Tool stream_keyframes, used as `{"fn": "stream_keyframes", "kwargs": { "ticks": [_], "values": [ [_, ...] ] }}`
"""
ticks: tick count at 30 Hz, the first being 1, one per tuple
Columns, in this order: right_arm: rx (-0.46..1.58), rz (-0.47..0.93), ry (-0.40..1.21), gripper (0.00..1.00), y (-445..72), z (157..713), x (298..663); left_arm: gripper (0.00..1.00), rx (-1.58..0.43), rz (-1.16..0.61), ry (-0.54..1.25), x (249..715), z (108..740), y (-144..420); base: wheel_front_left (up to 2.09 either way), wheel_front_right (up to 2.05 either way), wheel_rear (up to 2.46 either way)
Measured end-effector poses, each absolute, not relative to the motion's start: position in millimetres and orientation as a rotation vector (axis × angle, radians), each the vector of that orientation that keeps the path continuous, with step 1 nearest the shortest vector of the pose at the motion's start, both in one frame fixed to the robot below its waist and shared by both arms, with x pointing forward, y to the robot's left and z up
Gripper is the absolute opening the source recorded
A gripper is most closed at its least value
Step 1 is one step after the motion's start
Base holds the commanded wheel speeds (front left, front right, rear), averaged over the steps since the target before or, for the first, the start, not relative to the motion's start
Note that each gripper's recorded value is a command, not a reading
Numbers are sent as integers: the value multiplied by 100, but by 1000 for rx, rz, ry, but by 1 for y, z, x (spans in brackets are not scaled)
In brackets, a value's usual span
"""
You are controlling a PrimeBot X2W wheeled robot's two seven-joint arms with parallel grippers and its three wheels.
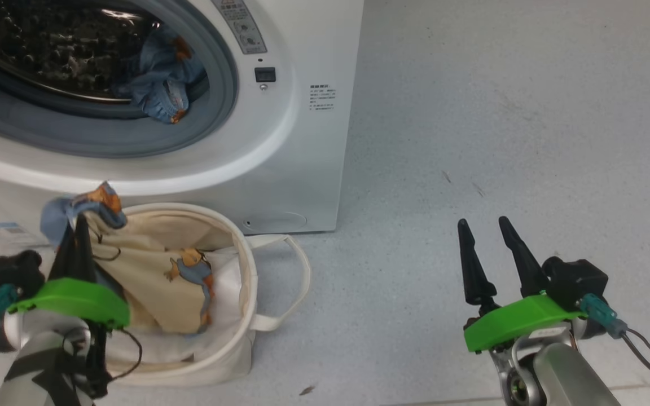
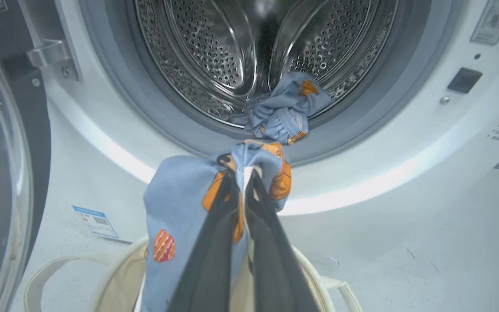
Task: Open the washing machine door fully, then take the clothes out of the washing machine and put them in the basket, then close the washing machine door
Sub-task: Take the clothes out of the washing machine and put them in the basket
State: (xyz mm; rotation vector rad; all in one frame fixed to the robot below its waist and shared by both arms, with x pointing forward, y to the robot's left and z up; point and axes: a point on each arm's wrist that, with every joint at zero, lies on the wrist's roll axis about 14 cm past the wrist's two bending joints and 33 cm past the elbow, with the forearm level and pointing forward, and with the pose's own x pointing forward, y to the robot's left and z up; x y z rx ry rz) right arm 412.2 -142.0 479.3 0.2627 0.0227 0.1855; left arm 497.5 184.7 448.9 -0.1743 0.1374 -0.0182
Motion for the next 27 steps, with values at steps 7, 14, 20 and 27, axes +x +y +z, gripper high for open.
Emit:
{"fn": "stream_keyframes", "kwargs": {
  "ticks": [7,14,20,27],
  "values": [
    [259,171,50,100,-147,467,417,0,-177,-51,342,487,382,174,0,0,0],
    [239,135,69,100,-162,454,433,0,-174,-91,552,495,321,158,0,0,0],
    [222,116,96,100,-169,437,446,0,-202,-88,757,489,267,144,0,0,0],
    [194,65,139,100,-188,413,455,0,-222,-102,903,480,221,132,0,0,0]
  ]
}}
